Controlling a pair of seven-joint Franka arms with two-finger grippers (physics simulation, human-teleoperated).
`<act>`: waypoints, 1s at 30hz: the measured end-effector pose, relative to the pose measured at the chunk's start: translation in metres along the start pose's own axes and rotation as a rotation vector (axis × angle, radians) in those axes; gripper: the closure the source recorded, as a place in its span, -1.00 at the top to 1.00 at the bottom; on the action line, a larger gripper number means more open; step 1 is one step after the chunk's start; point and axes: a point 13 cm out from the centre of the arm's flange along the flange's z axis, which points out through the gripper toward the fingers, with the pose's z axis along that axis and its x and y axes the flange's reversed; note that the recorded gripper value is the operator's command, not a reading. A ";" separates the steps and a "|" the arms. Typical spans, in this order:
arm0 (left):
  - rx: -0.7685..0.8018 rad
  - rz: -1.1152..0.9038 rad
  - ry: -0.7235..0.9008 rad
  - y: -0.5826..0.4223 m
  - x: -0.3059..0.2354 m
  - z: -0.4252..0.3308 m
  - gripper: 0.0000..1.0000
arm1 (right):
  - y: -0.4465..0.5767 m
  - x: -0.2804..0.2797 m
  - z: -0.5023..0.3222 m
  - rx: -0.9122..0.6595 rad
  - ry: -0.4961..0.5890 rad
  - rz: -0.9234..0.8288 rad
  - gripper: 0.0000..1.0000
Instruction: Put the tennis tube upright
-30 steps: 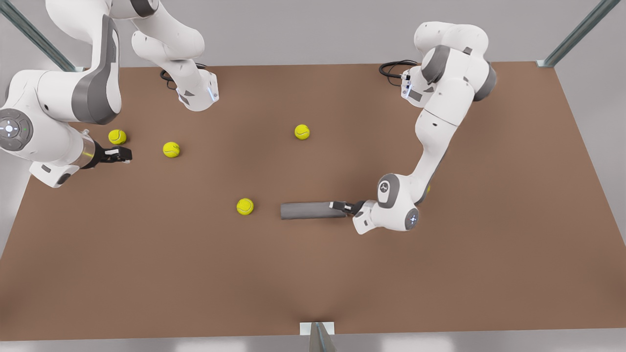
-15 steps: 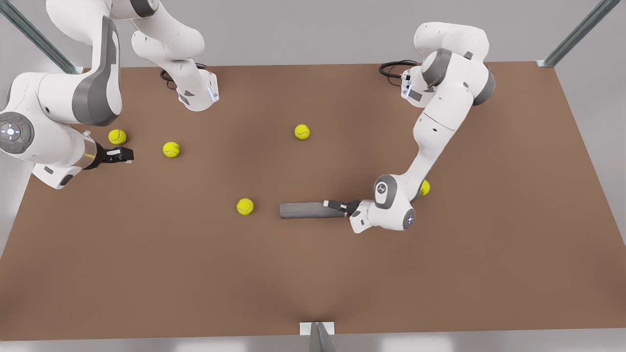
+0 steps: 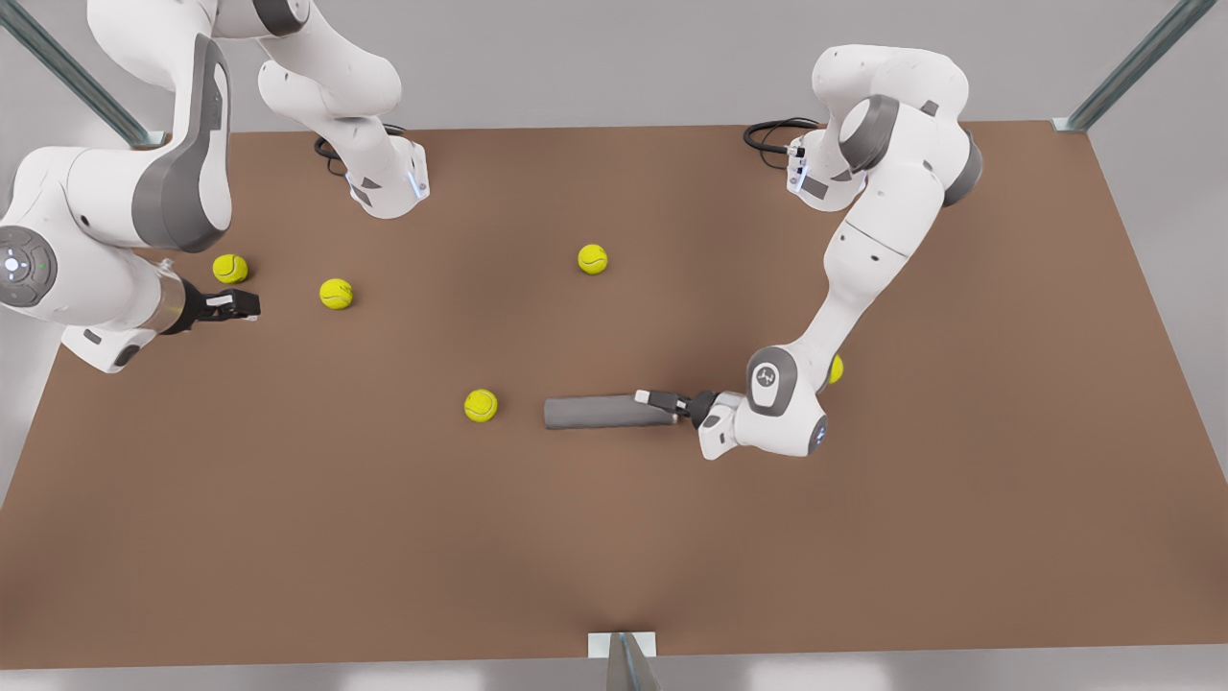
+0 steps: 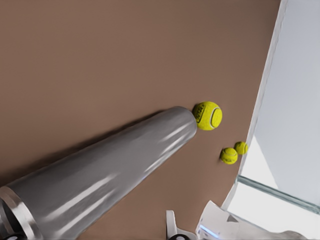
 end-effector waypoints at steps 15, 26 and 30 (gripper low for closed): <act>0.040 0.055 0.021 -0.071 0.017 -0.001 -0.30 | -0.002 -0.001 0.001 -0.008 -0.002 -0.001 1.00; 0.020 0.046 -0.017 -0.095 0.016 -0.019 -0.57 | -0.001 -0.003 0.001 -0.008 -0.006 -0.005 1.00; -0.112 0.113 -0.053 -0.116 0.021 -0.065 -0.57 | -0.003 -0.005 -0.003 0.004 -0.026 -0.003 1.00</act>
